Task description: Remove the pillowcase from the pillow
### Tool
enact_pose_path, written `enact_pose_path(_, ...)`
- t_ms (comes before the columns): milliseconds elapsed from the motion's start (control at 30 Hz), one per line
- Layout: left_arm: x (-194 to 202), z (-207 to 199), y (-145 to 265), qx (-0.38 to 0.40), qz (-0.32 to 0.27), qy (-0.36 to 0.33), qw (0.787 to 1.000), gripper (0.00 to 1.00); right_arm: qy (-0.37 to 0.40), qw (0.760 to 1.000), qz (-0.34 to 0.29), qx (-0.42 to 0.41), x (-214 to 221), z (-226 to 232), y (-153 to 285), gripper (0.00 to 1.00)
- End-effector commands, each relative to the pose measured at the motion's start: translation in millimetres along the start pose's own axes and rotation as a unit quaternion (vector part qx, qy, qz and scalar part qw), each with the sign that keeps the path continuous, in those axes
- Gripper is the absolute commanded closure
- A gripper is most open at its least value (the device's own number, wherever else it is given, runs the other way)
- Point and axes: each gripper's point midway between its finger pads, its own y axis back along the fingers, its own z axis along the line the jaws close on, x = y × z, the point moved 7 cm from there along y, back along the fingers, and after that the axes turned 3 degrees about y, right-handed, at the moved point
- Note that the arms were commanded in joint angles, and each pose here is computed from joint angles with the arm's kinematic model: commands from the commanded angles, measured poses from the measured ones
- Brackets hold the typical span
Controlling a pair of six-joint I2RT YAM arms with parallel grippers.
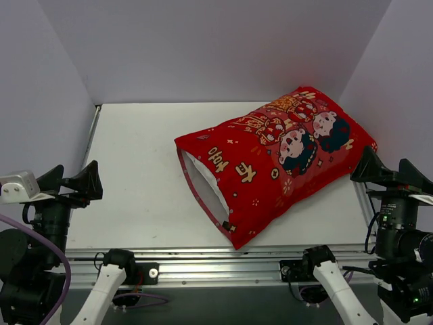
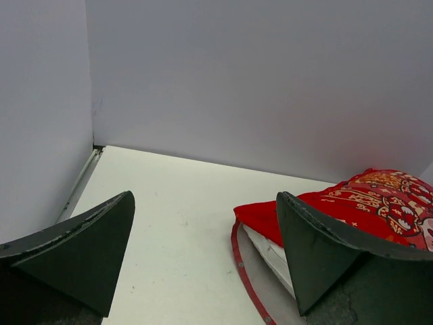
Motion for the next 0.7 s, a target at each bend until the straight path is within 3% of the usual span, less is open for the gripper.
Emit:
enact_pose_path(0,-0.9,-4.5,-9.4,0.009,-0.004,0.009,1.0,0.06,0.005,1.0,0.016,-0.007,8.7,7.5,-13.4,0.0)
enact_pose_path(133,10.3,-4.4,-18.0,0.004,0.025,0.007,1.0,0.06,0.008,0.998,0.061,-0.007,27.7,13.9,-26.1,0.0)
enact_pose_path(333,47.3,-4.6,-42.2,0.0,0.111,-0.001,0.994,0.06,0.001,0.982,0.189,-0.027,93.3,35.0,-55.0,0.0)
enact_pose_path(567,116.0,-2.4,-82.2,-0.002,0.221,-0.004,0.975,0.06,0.018,0.913,0.4,0.081,221.5,38.9,-91.5,0.0)
enact_pose_path(667,145.6,2.1,-100.5,-0.019,0.26,-0.006,0.965,0.06,0.011,0.896,0.424,0.127,258.9,40.2,-108.0,0.0)
